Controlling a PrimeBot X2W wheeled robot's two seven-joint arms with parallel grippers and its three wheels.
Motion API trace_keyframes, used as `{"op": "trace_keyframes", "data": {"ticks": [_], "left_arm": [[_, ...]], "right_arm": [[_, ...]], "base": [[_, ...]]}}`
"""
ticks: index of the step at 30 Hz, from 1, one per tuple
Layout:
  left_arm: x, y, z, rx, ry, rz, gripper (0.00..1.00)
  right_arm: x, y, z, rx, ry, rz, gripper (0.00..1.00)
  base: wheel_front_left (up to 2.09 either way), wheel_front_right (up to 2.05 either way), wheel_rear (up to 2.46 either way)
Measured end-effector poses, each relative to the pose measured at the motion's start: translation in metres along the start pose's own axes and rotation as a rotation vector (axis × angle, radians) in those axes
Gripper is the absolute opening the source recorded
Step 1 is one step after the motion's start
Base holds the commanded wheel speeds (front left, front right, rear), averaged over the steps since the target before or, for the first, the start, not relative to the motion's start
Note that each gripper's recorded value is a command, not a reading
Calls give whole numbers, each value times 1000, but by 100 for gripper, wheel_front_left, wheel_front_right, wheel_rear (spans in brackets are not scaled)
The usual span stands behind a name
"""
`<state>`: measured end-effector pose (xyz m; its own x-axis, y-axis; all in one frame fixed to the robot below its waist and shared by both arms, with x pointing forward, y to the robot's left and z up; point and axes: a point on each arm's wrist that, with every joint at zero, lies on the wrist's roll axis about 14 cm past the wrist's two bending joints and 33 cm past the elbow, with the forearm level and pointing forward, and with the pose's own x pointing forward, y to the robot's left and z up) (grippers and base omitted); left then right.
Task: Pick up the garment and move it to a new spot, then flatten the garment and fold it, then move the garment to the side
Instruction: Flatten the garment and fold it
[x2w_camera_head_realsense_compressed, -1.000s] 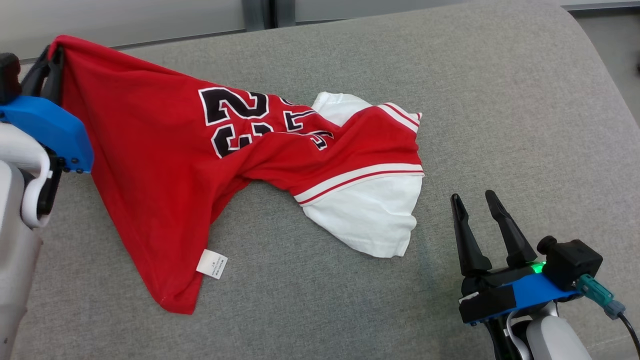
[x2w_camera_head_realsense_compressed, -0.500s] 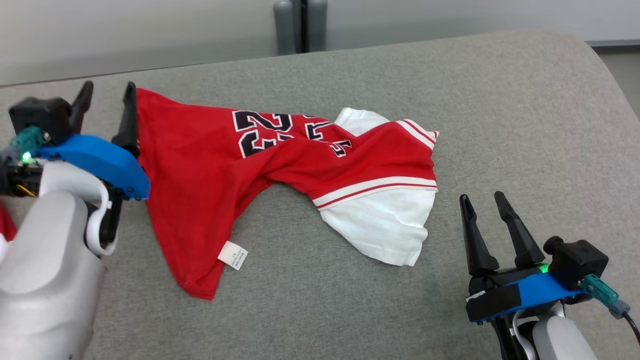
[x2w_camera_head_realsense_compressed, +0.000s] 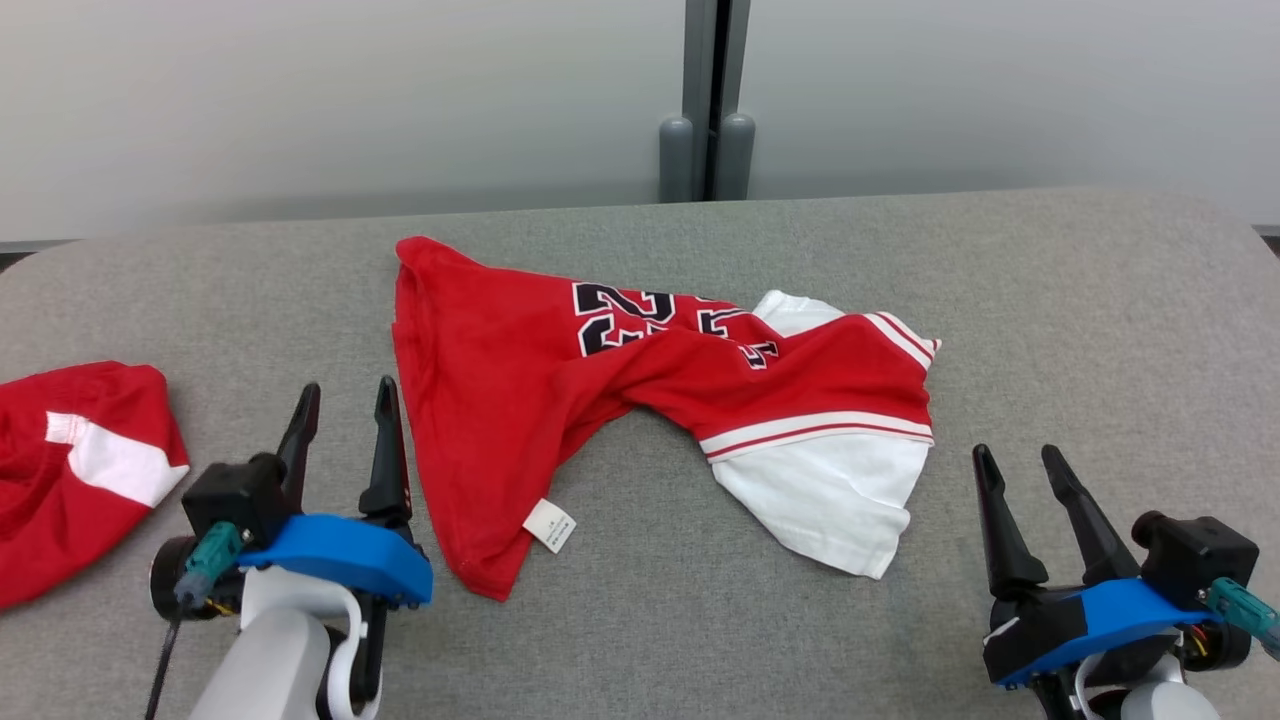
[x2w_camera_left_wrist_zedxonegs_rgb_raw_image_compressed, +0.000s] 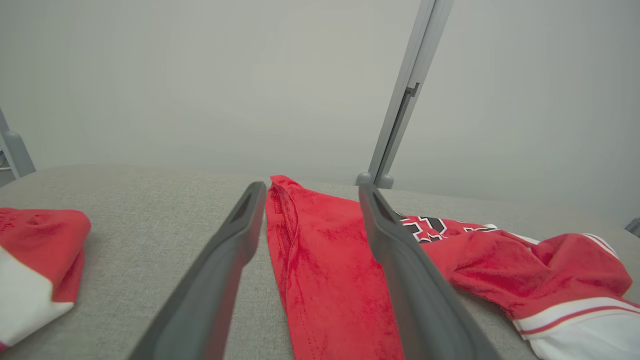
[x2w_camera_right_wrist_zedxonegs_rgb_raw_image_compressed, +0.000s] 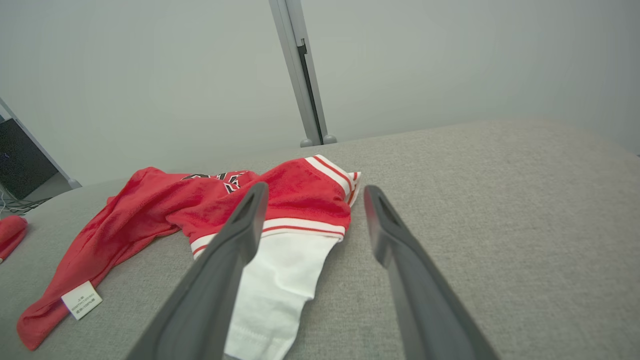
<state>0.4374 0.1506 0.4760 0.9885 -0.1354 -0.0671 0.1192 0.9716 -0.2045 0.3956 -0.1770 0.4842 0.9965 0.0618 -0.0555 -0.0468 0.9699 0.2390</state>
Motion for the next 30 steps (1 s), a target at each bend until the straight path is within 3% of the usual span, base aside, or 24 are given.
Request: {"op": "trace_keyframes", "data": {"ticks": [12, 30], "left_arm": [[-67, 7, 4, 75, -60, 70, 100], [-81, 7, -20, 77, 5, 63, 100]], "right_arm": [[-17, -6, 0, -6, 23, -20, 100], [-25, -6, -9, 12, 57, -23, 100]], "base": [[0, 0, 0], [0, 0, 0]]}}
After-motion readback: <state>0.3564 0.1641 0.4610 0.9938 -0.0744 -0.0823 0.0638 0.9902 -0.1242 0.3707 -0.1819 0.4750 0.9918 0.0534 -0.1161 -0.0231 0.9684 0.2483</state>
